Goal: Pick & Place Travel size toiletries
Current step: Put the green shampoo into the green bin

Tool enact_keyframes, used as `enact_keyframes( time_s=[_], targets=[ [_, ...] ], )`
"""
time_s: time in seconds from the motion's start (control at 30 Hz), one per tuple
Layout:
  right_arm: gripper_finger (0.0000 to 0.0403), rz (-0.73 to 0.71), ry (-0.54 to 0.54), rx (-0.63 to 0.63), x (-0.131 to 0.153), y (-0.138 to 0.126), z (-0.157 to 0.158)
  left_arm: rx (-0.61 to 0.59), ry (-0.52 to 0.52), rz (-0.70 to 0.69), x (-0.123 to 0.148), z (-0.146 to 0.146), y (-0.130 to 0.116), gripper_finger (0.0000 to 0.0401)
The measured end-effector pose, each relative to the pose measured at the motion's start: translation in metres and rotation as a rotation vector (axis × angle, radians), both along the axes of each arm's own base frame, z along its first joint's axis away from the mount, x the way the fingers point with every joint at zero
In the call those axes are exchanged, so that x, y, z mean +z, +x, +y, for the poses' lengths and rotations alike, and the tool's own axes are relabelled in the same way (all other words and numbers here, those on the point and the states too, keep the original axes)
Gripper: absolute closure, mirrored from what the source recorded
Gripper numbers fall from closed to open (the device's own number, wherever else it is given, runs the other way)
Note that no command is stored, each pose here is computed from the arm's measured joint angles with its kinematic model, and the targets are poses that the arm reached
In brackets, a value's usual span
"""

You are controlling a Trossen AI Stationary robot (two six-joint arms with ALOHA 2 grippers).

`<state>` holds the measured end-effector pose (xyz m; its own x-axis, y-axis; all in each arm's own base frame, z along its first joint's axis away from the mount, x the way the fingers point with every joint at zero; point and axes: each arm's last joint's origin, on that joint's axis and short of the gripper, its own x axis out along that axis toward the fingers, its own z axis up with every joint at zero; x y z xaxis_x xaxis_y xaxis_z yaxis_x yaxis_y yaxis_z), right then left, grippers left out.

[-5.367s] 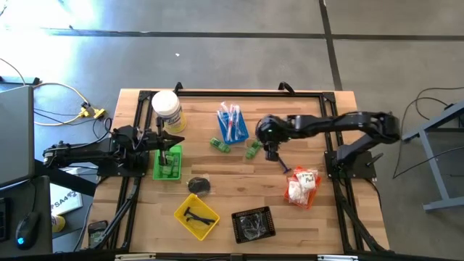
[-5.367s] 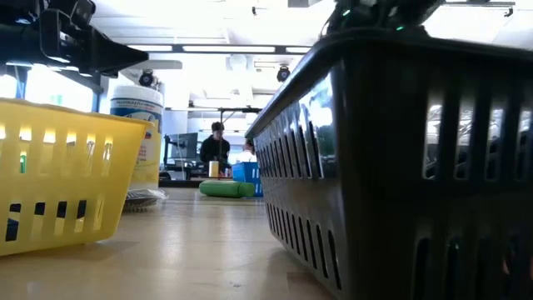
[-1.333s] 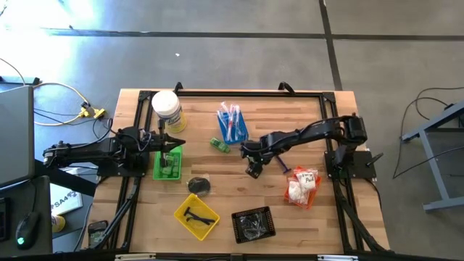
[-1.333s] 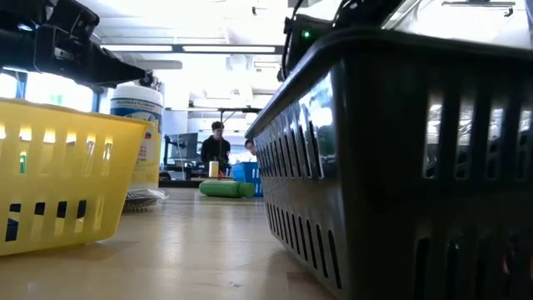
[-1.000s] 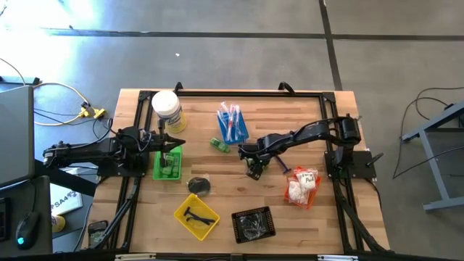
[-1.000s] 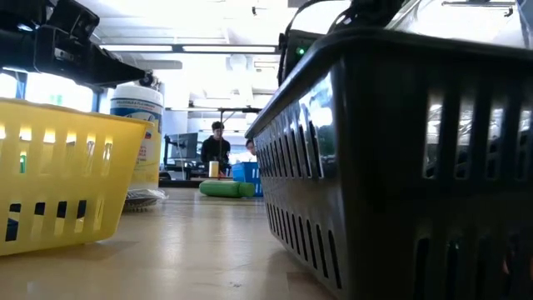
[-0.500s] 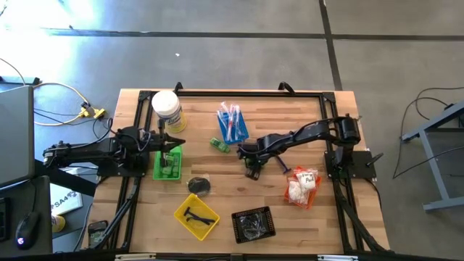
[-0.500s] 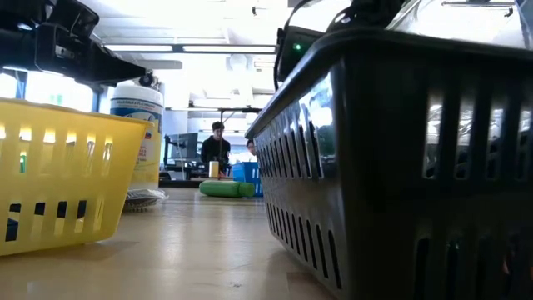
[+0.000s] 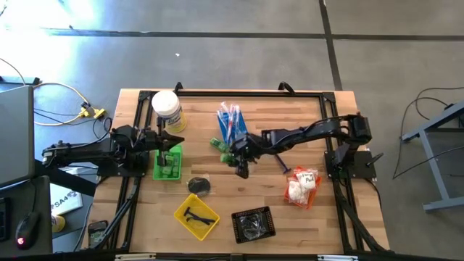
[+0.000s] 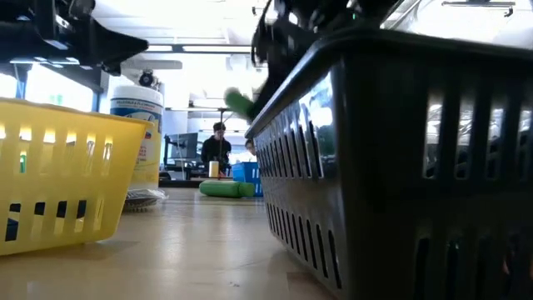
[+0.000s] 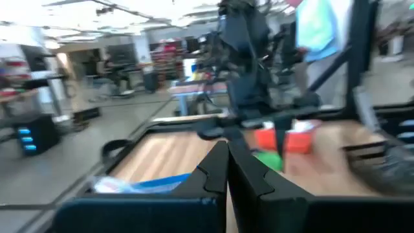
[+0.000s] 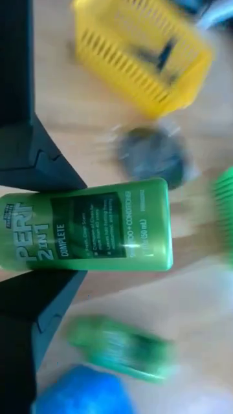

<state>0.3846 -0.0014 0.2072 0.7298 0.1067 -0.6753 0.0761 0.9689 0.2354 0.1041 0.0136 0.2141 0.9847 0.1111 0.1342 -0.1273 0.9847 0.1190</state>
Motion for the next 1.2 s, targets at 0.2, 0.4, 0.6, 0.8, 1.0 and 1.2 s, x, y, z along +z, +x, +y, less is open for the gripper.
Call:
enact_keyframes(
  time_s=[0.2, 0.4, 0.6, 0.8, 1.0, 1.2],
  targets=[
    [0.0247, -0.328, -0.086, 0.062, 0.043, 0.006, -0.004, -0.173, 0.014, -0.031, 0.004, -0.003, 0.015, 0.0324],
    [0.0231, -0.471, -0.159, 0.077, 0.055, 0.011, -0.009, -0.229, 0.073, -0.112, 0.007, -0.002, 0.038, 0.0175],
    [0.024, -0.572, -0.187, 0.072, 0.062, 0.015, -0.011, -0.148, 0.036, -0.117, 0.007, 0.005, 0.067, 0.0059],
    [0.0235, -0.595, -0.205, 0.086, 0.065, 0.015, -0.011, -0.157, 0.025, -0.094, 0.023, 0.01, 0.105, 0.0041],
    [0.0237, -0.595, -0.209, 0.088, 0.065, 0.015, -0.011, -0.223, 0.038, -0.101, 0.038, 0.011, 0.124, 0.004],
    [0.0235, -0.618, -0.215, 0.089, 0.067, 0.015, -0.011, -0.222, 0.025, -0.051, 0.041, 0.012, 0.133, 0.0061]
  ],
)
